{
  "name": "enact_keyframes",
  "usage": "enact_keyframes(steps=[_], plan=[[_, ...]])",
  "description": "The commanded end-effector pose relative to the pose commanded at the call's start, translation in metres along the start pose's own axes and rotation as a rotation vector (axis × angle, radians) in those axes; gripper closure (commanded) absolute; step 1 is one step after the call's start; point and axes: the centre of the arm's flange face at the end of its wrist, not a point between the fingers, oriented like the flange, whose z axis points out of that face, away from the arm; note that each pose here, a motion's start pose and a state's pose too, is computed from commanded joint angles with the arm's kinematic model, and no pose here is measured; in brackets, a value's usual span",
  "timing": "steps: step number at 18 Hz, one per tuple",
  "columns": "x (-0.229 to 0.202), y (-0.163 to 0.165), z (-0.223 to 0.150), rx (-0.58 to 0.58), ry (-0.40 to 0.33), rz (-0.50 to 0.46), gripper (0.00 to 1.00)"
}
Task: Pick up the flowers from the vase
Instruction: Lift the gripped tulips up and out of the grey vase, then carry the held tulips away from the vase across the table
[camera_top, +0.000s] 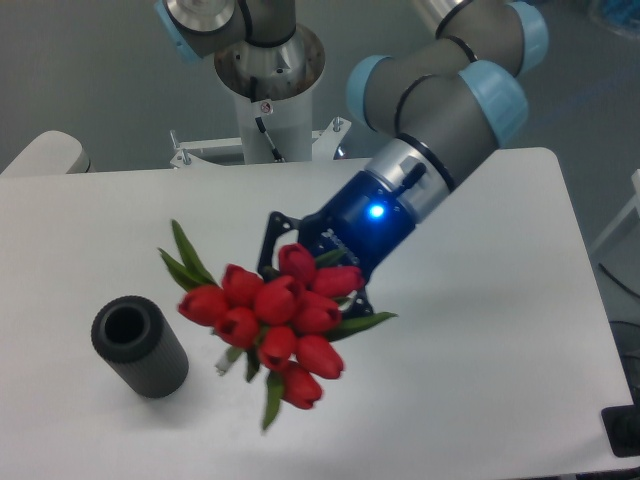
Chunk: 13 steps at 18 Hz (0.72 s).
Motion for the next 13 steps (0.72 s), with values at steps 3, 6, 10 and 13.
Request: enact_keyframes(steps=[3,6,10,13], plan=[[-0.01,0.013,0.001,-0.109,-0.094,0.032,0.86],[-0.015,0.027,0.004,-0.183,-0.138,0.066,0.9],[-0.016,0.047,0.003,-0.332,-0.202,0.114,0.91],[-0.016,0.064,0.0,-0.507,-0.209,0.15,0.91]])
